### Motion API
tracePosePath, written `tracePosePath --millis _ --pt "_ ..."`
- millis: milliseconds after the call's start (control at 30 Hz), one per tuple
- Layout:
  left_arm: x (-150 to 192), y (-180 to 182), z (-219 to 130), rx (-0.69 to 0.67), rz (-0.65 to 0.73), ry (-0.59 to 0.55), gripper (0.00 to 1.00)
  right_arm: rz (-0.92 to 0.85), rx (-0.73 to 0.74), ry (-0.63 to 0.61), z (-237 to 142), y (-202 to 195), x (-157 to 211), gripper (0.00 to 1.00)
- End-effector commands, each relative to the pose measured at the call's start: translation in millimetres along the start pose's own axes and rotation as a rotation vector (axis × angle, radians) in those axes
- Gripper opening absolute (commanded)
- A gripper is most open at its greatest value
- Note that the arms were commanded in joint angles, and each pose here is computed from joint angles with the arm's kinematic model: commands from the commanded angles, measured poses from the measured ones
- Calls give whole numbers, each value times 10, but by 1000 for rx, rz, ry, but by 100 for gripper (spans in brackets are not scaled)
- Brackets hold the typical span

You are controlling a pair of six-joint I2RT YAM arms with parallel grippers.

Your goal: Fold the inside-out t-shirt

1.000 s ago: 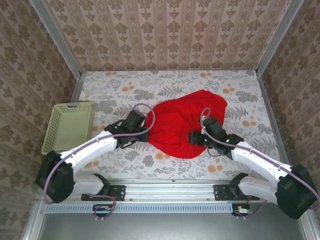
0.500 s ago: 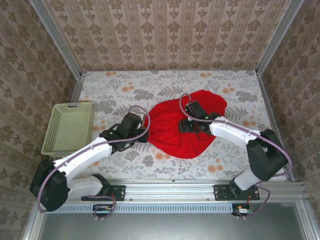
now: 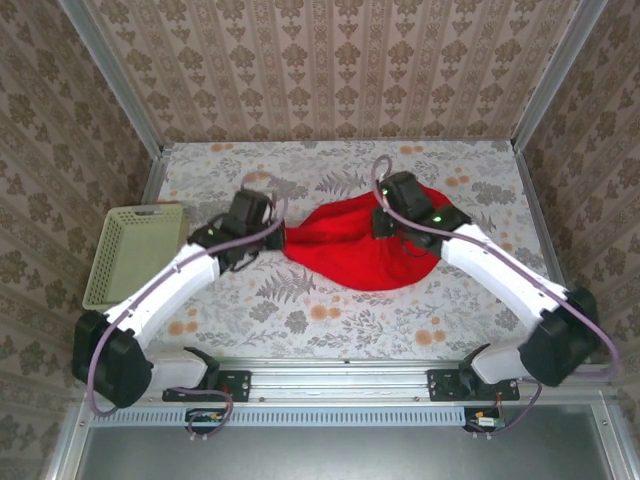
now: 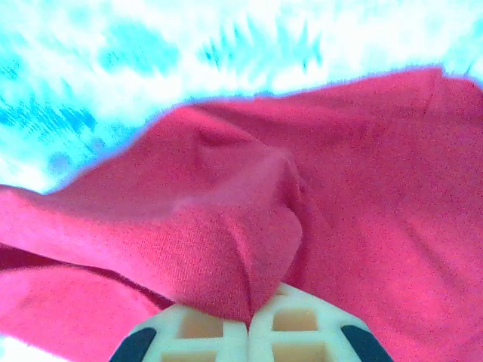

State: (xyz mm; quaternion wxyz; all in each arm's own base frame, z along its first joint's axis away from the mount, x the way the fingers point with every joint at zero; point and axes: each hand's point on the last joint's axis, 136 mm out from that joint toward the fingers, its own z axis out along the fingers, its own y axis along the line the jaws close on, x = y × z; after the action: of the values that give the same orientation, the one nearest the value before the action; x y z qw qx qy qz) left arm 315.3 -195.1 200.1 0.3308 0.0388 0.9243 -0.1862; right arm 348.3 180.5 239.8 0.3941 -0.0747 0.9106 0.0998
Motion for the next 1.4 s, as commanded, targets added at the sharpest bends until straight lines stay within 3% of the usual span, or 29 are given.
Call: tracePosePath --millis 0,133,233,300,467,667,767,833,933,1000,1133,1367 --pt "-786 -174 -479 18 53 -150 0 -16 -1 -175 -683 -22 -530 0" --pt "-1518 -743 -1251 148 173 -352 0 31 -81 -390 -1507 3 -970 0" --pt "-1577 -1035 -1599 214 273 -443 0 64 -114 -485 -1842 -48 -997 0" --pt "-1468 -1103 -1603 241 309 -442 0 69 -139 -478 -1828 -38 -885 0" --pt "-953 -685 -976 108 274 -278 1 97 -147 -263 -1111 -24 -200 0" --pt "32 -121 108 6 191 114 7 162 -109 64 89 -80 992 0" --pt "505 -1 496 -76 239 303 20 162 -73 202 445 -114 1389 2" --pt "714 60 584 -175 314 352 40 143 -61 274 572 -115 1549 26" --pt "865 37 520 -214 364 340 75 116 -39 317 589 -139 1590 53" --pt "918 37 418 -215 344 333 86 97 -56 305 539 -112 1528 63" --pt "1047 62 281 -185 233 314 97 55 -56 260 420 -112 1343 74" --pt "1276 18 531 -184 -3 337 98 5 -1 268 531 -160 1222 74"
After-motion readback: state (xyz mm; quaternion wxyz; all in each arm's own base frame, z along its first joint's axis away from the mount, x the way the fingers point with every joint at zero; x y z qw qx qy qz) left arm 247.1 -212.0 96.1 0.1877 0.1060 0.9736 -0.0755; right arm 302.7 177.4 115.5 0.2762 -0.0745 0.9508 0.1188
